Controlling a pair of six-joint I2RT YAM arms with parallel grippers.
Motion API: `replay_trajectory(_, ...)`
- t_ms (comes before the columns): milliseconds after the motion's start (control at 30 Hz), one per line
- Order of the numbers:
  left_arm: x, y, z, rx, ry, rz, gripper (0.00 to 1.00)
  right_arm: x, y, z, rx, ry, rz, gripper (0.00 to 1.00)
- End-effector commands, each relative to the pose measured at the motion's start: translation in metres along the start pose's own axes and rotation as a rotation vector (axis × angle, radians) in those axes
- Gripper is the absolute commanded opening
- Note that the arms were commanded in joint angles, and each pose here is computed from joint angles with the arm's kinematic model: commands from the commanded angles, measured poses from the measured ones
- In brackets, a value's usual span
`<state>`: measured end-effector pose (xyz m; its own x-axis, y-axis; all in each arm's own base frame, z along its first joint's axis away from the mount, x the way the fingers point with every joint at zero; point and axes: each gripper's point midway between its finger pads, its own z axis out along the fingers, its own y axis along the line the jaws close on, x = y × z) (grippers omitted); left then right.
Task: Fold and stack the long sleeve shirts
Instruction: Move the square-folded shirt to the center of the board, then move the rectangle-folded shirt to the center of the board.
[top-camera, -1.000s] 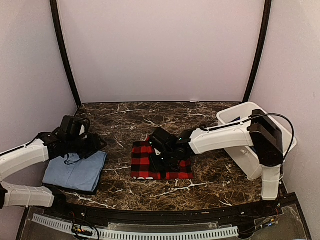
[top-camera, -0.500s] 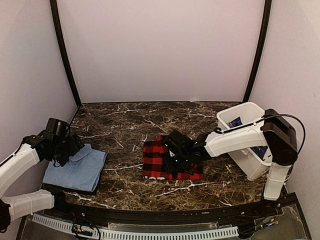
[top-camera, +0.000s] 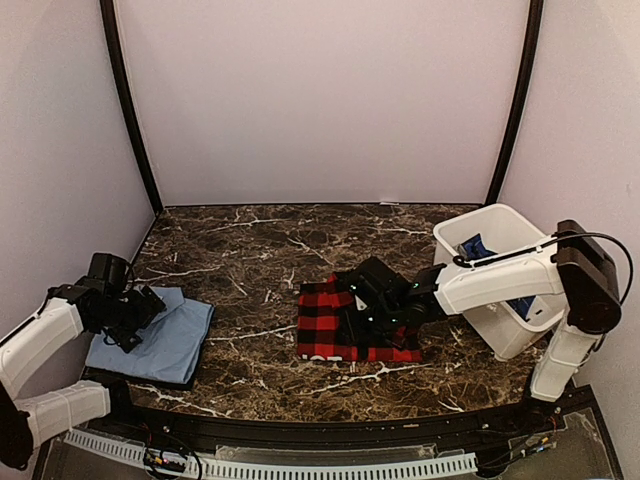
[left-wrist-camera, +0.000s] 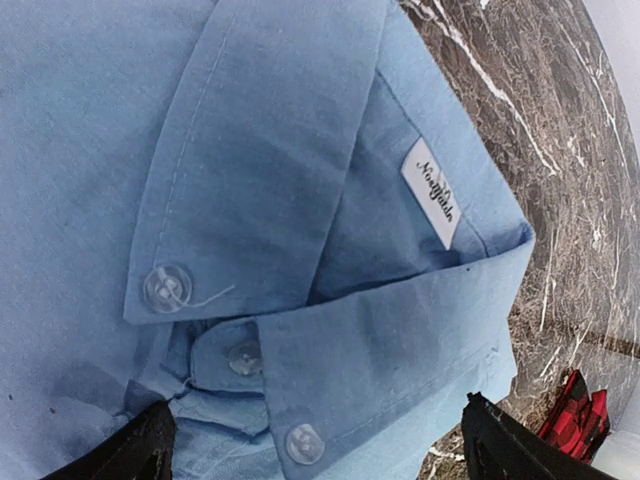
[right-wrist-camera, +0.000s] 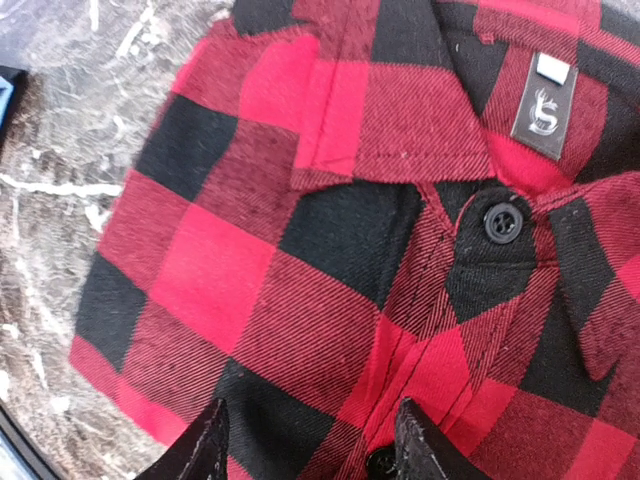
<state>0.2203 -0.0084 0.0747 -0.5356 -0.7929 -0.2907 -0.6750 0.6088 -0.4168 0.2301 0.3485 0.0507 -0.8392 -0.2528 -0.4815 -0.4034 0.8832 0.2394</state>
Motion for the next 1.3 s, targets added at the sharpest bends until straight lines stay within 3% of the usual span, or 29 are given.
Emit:
replay_trajectory(0,0.011,0.007,0.016,0.006,0.036,-0.051,0.99,-0.021,0.015,-0.022,-0.048,-0.06,-0.015,0.54)
replay_trajectory(467,0.031,-0.029,0.058,0.181,0.168,0.0,0.99,-0.058,0.032,-0.055,-0.073,-0.161,-0.036,0.55)
replay_trajectory(833,0.041,-0.106,0.082,0.252,0.201,0.082,0.99,-0.064,0.026,-0.062,-0.051,-0.169,-0.032,0.55)
replay_trajectory(1267,0.075,-0.186,0.088,0.341,0.231,0.007,0.99,-0.058,0.011,-0.07,-0.031,-0.165,-0.012,0.55)
